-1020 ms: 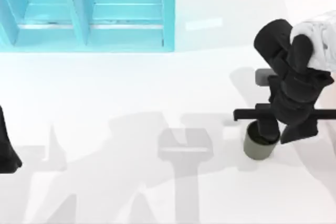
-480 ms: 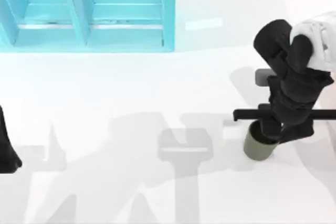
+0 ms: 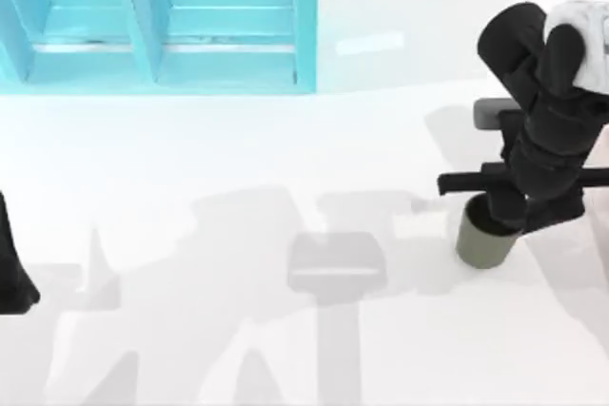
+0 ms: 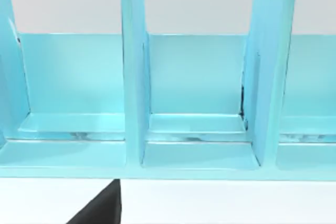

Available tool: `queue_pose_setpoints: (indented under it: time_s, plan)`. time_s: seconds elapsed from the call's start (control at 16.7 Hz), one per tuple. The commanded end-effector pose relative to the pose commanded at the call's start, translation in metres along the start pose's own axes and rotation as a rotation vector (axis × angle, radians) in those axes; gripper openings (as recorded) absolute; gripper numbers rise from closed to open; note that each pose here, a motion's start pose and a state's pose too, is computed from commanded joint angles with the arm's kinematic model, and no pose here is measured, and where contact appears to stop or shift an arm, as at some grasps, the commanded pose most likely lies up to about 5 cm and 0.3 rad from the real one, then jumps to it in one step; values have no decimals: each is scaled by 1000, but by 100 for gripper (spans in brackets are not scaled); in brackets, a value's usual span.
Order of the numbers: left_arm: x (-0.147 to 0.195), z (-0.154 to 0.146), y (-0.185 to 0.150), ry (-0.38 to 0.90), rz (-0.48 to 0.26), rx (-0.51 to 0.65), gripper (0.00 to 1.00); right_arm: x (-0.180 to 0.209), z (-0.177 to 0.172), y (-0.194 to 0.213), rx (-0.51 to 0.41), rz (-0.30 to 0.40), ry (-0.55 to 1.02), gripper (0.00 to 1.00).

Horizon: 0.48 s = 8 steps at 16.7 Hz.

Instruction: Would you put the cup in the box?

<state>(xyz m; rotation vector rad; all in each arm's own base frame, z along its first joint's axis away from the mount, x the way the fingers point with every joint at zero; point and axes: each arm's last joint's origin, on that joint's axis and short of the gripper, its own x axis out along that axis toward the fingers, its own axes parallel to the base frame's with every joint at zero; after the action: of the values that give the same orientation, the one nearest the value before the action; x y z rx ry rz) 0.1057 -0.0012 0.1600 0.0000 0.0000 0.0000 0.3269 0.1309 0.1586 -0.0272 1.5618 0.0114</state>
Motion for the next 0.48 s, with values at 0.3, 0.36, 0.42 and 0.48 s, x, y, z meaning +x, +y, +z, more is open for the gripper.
queue_pose_setpoints:
  time_s: [0.3, 0.36, 0.42, 0.48]
  plan:
    - [0, 0, 0, 0, 0, 0, 100, -40, 27, -56, -33, -12, -30, 0]
    - [0, 0, 0, 0, 0, 0, 100, -50, 31, -74, -33, -15, -39, 0]
    - [0, 0, 0, 0, 0, 0, 100, -60, 34, -96, -29, -19, -46, 0]
    - [0, 0, 0, 0, 0, 0, 100, -69, 35, -120, -23, -25, -52, 0]
